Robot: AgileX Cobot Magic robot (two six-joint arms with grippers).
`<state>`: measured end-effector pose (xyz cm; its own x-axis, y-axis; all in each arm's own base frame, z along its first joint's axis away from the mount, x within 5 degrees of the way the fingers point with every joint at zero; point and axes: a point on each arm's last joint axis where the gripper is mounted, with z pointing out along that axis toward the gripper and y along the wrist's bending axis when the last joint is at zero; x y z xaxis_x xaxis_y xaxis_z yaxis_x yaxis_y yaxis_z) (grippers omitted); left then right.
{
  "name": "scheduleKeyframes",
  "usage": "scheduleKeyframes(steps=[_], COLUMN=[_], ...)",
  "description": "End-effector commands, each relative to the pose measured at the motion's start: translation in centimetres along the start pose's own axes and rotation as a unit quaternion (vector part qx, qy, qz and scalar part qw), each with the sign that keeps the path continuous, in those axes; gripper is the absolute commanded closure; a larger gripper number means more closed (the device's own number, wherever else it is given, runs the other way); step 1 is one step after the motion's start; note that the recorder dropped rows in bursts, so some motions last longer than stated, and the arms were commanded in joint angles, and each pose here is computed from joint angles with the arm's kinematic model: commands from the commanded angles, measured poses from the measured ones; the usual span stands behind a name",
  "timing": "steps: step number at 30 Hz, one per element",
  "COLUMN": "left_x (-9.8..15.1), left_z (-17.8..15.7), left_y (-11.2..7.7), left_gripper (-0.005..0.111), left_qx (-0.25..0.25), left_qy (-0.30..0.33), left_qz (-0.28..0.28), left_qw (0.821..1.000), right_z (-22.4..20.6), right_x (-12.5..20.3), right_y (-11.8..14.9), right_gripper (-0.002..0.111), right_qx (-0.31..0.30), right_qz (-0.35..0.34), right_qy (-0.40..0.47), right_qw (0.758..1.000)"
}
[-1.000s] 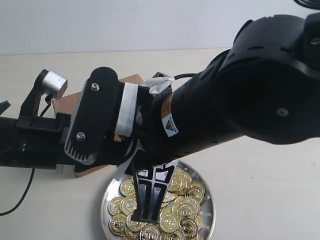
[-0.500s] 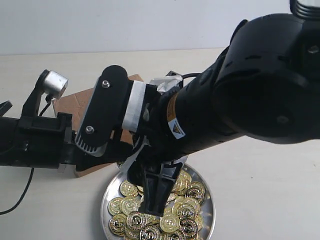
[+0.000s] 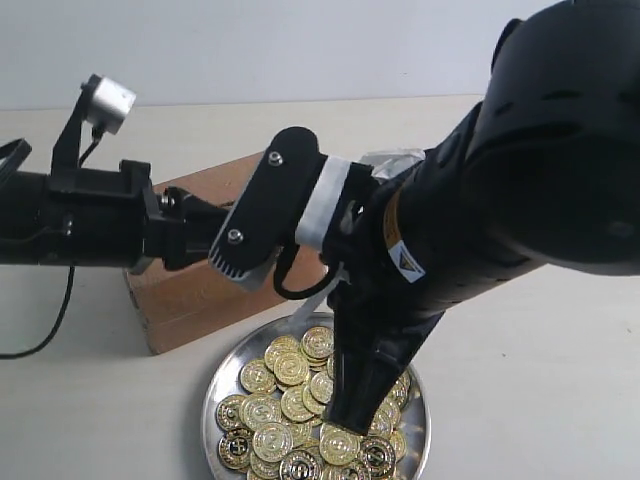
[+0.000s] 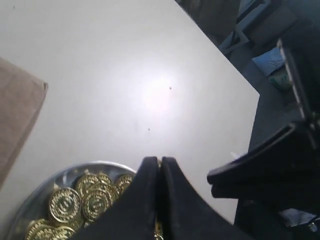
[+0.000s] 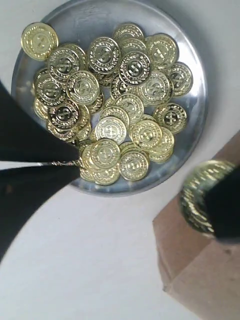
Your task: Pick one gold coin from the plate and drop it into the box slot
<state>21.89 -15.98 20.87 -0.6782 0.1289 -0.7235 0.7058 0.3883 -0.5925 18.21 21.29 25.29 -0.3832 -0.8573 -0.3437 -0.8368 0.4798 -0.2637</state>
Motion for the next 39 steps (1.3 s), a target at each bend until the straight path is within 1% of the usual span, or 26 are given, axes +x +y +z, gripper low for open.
scheduleKeyframes(steps=[1, 4, 8, 13, 16, 20, 22, 25, 27, 30, 33, 39], left_x=[-2.7, -4.1, -5.6, -6.6, -6.6, -6.1, -5.7, -5.1, -4.9, -4.8, -4.6, -4.6], left_z=[-0.3, -0.5, -0.7, -1.1, -1.0, -0.3, 0.1, 0.7, 0.9, 1.0, 1.2, 1.1], left_y=[-0.3, 0.0, 0.5, 1.7, 2.4, 3.5, 4.1, 5.0, 5.3, 5.4, 5.2, 5.3], left_gripper=[0.107, 0.107, 0.107, 0.107, 0.107, 0.107, 0.107, 0.107, 0.107, 0.107, 0.107, 0.107], left_qx=[-0.036, -0.075, -0.124, -0.2, -0.222, -0.219, -0.216, -0.212, -0.209, -0.206, -0.188, -0.195], left_qy=[-0.023, -0.011, 0.003, 0.029, 0.044, 0.071, 0.083, 0.101, 0.106, 0.108, 0.109, 0.109], left_qz=[0.054, 0.107, 0.169, 0.249, 0.284, 0.326, 0.323, 0.335, 0.332, 0.33, 0.328, 0.327], left_qw=[0.998, 0.991, 0.978, 0.947, 0.932, 0.917, 0.917, 0.913, 0.914, 0.915, 0.92, 0.918], right_z=[-1.4, -2.6, -4.5, -7.4, -9.2, -11.7, -12.7, -14.3, -15.2, -16.2, -16.6, -16.8], right_x=[0.3, 0.4, 0.9, 2.4, 3.2, 4.7, 5.4, 6.5, 7.2, 8.1, 8.7, 9.0], right_y=[-0.4, -0.6, -0.8, -1.2, -1.0, -1.1, -1.1, -1.2, -1.3, -1.3, -1.3, -1.3], right_gripper=[0.108, 0.108, 0.108, 0.108, 0.108, 0.108, 0.108, 0.108, 0.108, 0.108, 0.108, 0.108], right_qx=[0.009, 0.011, 0.012, 0.014, -0.002, -0.011, -0.011, -0.01, -0.008, -0.007, -0.005, -0.005], right_qz=[0.065, 0.103, 0.114, 0.129, 0.146, 0.161, 0.165, 0.171, 0.174, 0.177, 0.179, 0.18], right_qy=[-0.008, -0.028, -0.053, -0.069, -0.089, -0.12, -0.132, -0.156, -0.174, -0.191, -0.192, -0.187], right_qw=[0.998, 0.994, 0.992, 0.989, 0.985, 0.98, 0.977, 0.973, 0.969, 0.965, 0.965, 0.966])
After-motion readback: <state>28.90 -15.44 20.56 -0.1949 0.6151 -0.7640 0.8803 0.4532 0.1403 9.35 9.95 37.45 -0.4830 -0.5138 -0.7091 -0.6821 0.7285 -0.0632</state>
